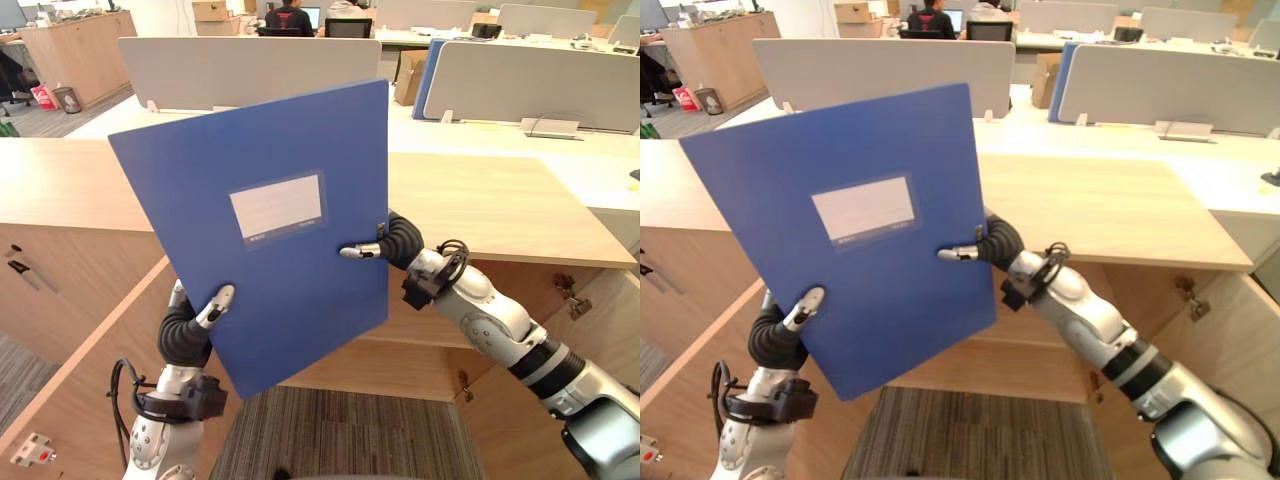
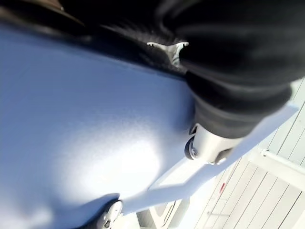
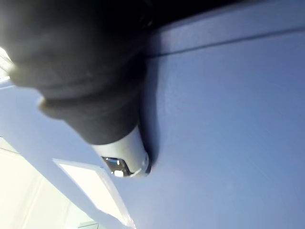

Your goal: Walk over to the cabinet, pick up the folder, carry it to the office cabinet, place the folder inside the office cabinet, then close the office cabinet door

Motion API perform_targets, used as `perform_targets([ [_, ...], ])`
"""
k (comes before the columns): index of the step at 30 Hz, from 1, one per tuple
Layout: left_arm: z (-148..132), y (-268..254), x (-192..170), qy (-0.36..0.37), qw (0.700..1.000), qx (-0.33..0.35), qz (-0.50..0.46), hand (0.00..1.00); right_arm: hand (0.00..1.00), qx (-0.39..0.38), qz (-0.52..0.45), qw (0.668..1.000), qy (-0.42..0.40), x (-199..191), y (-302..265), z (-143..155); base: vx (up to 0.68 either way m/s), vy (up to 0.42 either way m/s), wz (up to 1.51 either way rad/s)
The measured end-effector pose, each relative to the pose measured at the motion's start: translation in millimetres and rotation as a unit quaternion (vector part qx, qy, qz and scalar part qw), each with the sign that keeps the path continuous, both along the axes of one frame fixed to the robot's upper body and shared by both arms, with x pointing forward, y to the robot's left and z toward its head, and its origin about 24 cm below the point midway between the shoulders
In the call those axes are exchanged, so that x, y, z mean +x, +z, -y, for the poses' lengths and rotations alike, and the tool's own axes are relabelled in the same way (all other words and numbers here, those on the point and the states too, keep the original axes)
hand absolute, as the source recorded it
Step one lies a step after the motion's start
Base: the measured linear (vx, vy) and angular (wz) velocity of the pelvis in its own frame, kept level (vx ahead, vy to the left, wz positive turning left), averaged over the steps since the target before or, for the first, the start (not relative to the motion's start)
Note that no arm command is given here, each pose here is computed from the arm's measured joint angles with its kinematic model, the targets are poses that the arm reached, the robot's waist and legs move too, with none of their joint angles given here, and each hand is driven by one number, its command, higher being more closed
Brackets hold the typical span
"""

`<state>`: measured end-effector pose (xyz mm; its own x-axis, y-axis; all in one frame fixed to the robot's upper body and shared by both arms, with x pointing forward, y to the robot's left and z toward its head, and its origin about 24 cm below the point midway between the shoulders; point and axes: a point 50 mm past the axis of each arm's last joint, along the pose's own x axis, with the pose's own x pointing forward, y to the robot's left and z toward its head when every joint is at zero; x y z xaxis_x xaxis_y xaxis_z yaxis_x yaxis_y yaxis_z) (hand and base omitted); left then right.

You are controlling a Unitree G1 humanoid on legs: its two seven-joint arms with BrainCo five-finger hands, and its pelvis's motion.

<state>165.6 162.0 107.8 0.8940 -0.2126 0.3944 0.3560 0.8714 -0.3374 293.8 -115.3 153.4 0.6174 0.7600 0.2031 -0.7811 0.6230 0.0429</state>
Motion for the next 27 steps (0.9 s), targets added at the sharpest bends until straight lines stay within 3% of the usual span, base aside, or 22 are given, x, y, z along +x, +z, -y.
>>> perform_targets([
  [6, 3, -4, -1, -0.046, 0.999, -0.027, -0.011, 0.0, 1.0, -0.012, -0.005, 1.0, 0.002, -1, -3, 3, 0.0, 0.0, 0.0],
  [14, 7, -51, -4, -0.138, 0.98, -0.078, -0.123, 0.0, 1.0, -0.077, -0.042, 0.996, 0.003, -3, -24, 5, 0.0, 0.0, 0.0],
  [27, 16, -116, -19, -0.187, 0.94, -0.068, -0.278, 0.0, 1.0, -0.142, -0.041, 0.989, 0.003, -10, -45, 12, -0.01, -0.004, 0.0],
])
